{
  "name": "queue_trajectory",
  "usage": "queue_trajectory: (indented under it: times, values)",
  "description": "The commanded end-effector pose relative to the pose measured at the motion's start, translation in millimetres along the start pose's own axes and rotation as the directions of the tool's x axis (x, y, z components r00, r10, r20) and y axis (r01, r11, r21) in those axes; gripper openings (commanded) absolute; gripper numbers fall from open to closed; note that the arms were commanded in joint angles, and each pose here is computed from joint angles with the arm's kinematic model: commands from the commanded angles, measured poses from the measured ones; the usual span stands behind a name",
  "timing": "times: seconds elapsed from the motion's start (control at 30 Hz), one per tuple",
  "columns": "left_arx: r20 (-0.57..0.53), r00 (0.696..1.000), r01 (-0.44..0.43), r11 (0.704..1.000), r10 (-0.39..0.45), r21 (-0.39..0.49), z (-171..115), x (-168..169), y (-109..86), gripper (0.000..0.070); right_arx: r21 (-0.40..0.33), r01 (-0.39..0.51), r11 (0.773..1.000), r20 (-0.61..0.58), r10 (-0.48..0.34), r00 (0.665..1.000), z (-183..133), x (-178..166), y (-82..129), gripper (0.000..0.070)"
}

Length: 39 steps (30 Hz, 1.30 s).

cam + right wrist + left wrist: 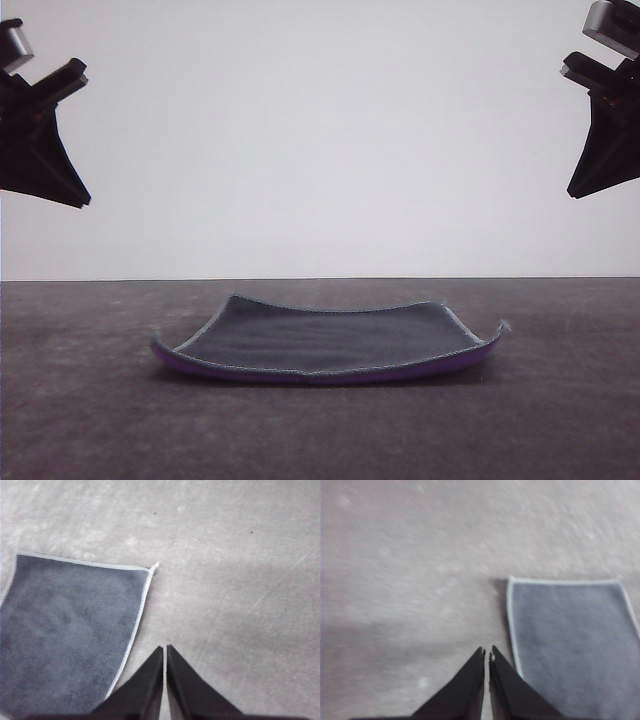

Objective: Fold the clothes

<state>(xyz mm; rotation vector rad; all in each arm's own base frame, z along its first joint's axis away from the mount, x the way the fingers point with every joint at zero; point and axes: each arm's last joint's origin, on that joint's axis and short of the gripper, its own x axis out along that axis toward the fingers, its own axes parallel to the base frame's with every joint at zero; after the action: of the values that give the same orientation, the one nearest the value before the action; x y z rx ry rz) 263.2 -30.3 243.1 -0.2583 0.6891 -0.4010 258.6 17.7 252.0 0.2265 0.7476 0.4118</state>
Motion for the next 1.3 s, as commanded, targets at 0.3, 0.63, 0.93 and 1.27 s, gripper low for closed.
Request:
queue_trajectory:
  times: [0.3, 0.63, 0.93, 1.27]
  values:
    - [0.0, 0.999, 0.046, 0.999, -0.046, 0.028, 3.4, 2.5, -4.6, 0.0247, -0.016, -0.019, 1.0, 0.007, 0.019, 1.0, 4.5, 0.4, 1.5, 0.0136]
    - [-0.002, 0.999, 0.053, 0.998, -0.053, 0.027, 3.3, 2.5, -4.8, 0.0394, -0.017, -0.019, 1.0, 0.009, 0.019, 1.0, 4.7, 0.3, 1.5, 0.0374]
    - [0.002, 0.995, 0.103, 0.995, -0.103, 0.014, 4.1, 10.9, -7.9, 0.0388, 0.002, -0.068, 0.998, 0.007, 0.068, 0.998, 5.7, 9.3, -1.2, 0.0374]
    - [-0.094, 0.972, 0.213, 0.976, -0.216, -0.047, 16.5, 77.2, -5.0, 0.0389, 0.107, -0.219, 0.97, -0.056, 0.226, 0.972, 4.4, 66.6, -18.0, 0.0374]
